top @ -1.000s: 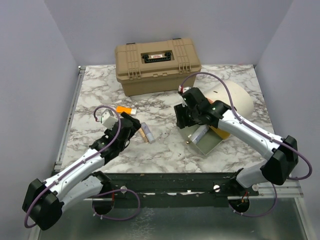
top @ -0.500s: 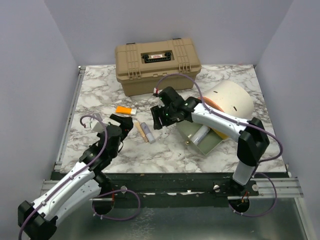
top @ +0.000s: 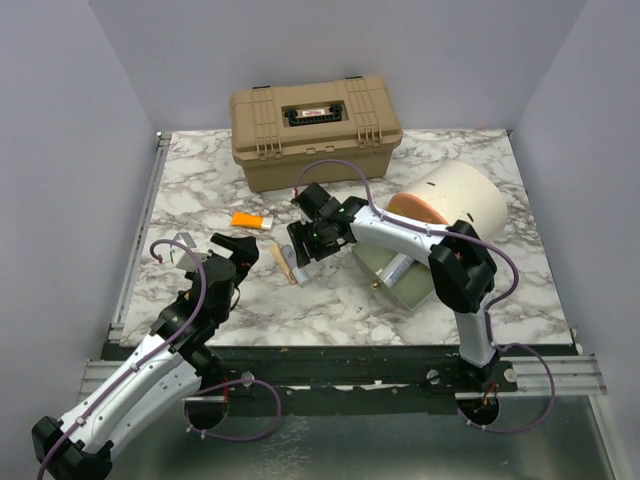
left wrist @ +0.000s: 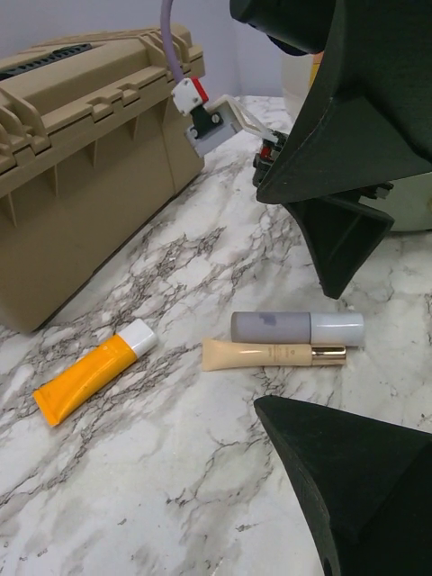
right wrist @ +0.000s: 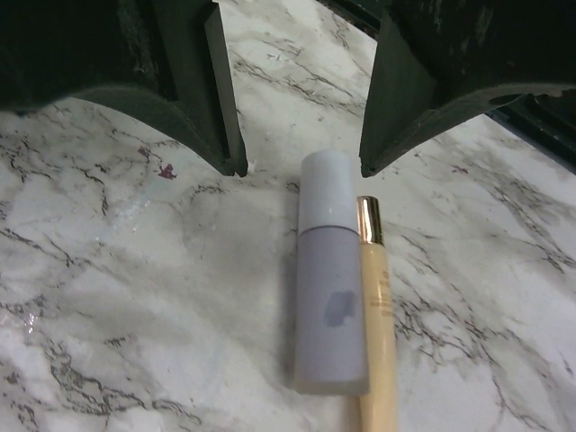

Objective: Organize the makeup
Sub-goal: Place the makeup in the drawer, then pick up the makeup from the center of the board.

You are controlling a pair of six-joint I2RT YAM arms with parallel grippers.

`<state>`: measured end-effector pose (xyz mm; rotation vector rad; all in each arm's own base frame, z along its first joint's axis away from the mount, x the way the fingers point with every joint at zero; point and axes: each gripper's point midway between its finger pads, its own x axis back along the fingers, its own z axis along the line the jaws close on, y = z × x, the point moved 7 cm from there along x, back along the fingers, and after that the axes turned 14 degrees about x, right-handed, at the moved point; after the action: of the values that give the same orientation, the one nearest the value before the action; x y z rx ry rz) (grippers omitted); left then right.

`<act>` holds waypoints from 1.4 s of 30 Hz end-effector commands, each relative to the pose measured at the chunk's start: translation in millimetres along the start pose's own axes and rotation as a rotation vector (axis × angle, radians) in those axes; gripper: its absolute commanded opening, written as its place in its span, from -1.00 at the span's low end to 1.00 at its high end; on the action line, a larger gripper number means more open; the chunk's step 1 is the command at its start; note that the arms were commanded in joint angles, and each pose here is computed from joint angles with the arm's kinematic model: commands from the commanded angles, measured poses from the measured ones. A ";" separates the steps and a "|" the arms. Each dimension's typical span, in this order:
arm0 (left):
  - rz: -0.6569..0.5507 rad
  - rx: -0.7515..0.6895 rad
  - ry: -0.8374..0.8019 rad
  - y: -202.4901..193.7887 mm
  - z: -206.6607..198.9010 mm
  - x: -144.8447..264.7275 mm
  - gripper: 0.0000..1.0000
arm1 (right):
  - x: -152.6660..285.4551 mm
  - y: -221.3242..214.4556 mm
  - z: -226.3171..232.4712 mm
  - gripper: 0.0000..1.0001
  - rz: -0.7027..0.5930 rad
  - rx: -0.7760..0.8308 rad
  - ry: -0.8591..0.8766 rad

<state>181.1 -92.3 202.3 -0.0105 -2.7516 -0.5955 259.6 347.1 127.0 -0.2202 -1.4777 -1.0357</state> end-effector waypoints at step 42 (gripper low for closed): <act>0.023 -0.027 0.066 -8.1 11.0 -6.2 0.77 | -56.9 -32.0 9.9 -0.37 0.112 0.028 0.027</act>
<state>184.5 -95.5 191.0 -0.0166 -2.6972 -0.6191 261.1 370.7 85.9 -0.1998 -1.4371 -1.0109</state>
